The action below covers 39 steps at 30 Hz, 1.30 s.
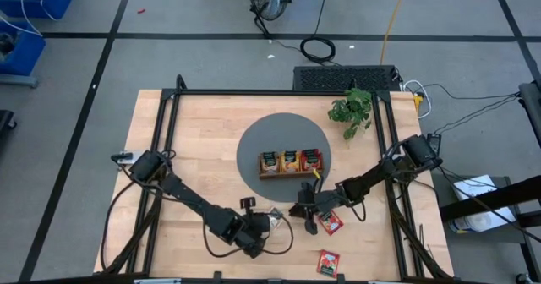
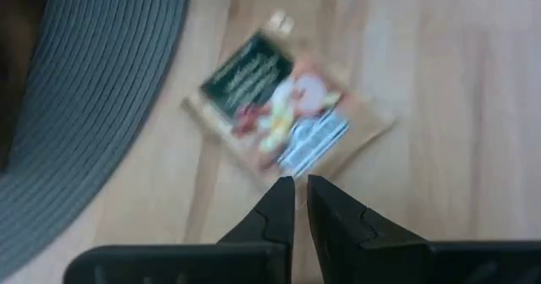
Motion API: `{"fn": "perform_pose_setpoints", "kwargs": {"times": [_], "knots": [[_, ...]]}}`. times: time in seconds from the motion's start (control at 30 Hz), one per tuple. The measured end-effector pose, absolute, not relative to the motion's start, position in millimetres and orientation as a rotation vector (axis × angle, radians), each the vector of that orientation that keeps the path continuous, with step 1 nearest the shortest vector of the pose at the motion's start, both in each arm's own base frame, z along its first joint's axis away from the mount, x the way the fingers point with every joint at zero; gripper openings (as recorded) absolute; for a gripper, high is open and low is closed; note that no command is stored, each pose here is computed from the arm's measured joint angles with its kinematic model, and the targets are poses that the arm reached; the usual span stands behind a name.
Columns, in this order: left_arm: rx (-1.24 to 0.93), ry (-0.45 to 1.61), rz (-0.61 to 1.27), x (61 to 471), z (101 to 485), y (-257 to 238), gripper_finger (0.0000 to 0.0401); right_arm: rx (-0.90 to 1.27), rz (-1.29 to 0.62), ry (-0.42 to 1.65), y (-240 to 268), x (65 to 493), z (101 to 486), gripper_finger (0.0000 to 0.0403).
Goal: Pick & Place Tea
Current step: Put the top brown tea bag into the left slot of the wooden organizer
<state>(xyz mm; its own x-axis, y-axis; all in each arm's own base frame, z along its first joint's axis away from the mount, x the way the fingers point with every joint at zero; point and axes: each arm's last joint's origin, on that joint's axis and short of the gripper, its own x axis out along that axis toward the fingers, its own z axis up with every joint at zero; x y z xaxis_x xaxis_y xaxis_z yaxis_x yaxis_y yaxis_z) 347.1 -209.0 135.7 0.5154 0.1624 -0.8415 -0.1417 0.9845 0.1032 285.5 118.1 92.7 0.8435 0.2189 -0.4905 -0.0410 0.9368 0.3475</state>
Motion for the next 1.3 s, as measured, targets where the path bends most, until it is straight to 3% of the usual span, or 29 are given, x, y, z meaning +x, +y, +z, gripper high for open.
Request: {"fn": "perform_pose_setpoints", "kwargs": {"times": [0.2, 0.53, 1.3], "knots": [[0.030, 0.967, 0.142, 347.9, 129.8, -209.5, 0.0042, 0.478, 0.083, 0.581, 114.2, 286.2, 90.1, 0.0078], [-0.021, 0.915, 0.126, 348.9, 113.0, -193.8, 0.0042, 0.527, 0.078, 0.604, 115.2, 287.2, 82.4, 0.0135], [-0.028, 0.782, 0.002, 375.2, 97.1, -179.0, 0.0042, 0.549, 0.079, 0.580, 112.2, 289.3, 83.6, 0.0137]]}}
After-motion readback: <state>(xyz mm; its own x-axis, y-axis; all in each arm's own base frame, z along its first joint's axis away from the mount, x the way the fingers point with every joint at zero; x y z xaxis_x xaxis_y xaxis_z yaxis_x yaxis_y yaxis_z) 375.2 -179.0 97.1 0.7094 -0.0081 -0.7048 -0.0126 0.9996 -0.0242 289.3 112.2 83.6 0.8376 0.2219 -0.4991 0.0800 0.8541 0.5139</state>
